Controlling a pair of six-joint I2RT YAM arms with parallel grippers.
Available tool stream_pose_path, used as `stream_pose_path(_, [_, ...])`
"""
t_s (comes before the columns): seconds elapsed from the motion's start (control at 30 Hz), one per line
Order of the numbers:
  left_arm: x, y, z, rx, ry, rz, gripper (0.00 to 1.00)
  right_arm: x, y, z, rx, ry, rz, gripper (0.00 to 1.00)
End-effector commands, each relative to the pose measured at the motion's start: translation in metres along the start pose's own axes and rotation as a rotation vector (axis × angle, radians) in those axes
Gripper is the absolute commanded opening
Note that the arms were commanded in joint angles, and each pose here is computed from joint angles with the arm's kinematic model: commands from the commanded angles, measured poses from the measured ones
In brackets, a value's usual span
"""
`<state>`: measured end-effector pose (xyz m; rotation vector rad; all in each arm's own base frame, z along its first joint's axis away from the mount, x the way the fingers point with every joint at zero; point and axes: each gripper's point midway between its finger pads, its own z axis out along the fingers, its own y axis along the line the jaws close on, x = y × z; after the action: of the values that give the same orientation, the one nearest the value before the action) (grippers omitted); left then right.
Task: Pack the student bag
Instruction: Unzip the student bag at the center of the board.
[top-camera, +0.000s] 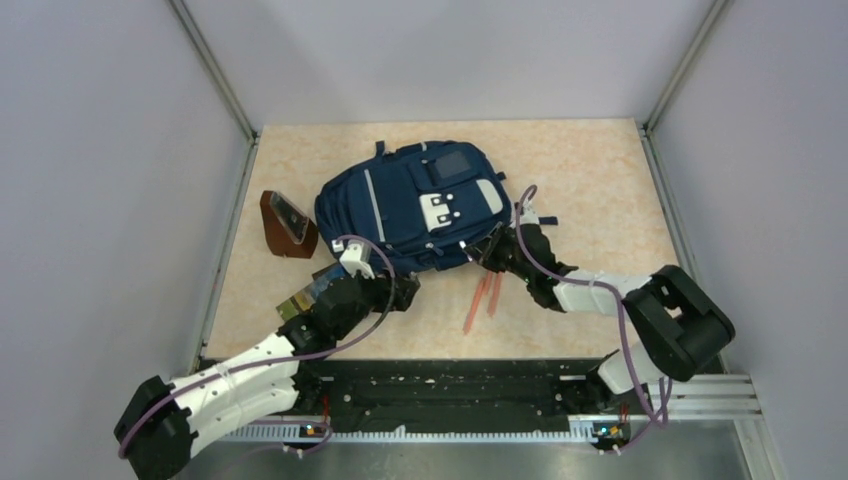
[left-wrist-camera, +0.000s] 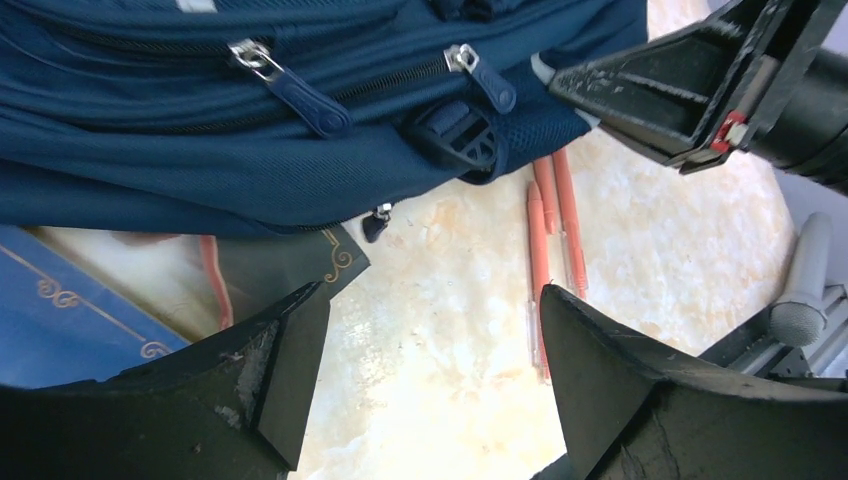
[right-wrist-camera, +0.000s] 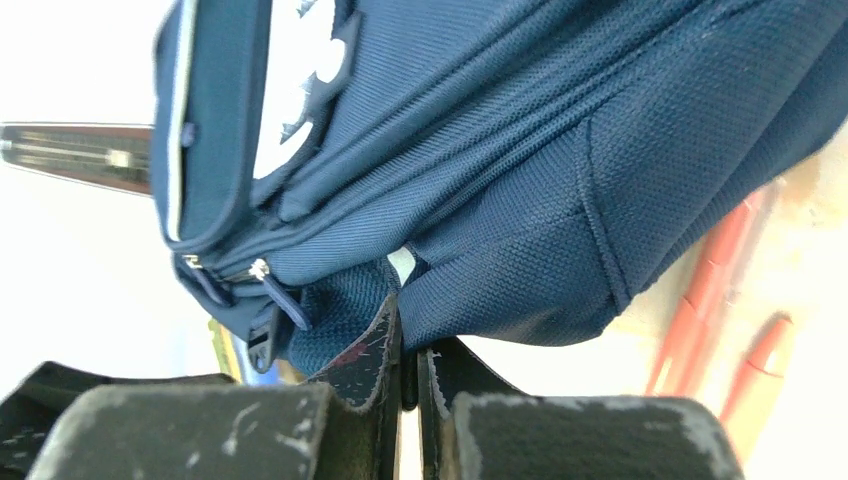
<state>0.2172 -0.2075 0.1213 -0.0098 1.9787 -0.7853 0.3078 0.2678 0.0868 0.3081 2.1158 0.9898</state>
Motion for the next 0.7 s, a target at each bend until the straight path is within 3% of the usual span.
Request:
stream_pose_path(0.0, [-0.016, -0.021, 0.004, 0.080, -0.098, -0.059, 0.81, -0.056, 0.084, -0.018, -0.213, -0.159, -0.026, 0.00])
stream_pose_path(0.67, [-0.010, 0.007, 0.013, -0.020, -0.216, -0.185, 0.74, -0.065, 0.144, -0.042, -0.327, -0.204, -0.063, 0.00])
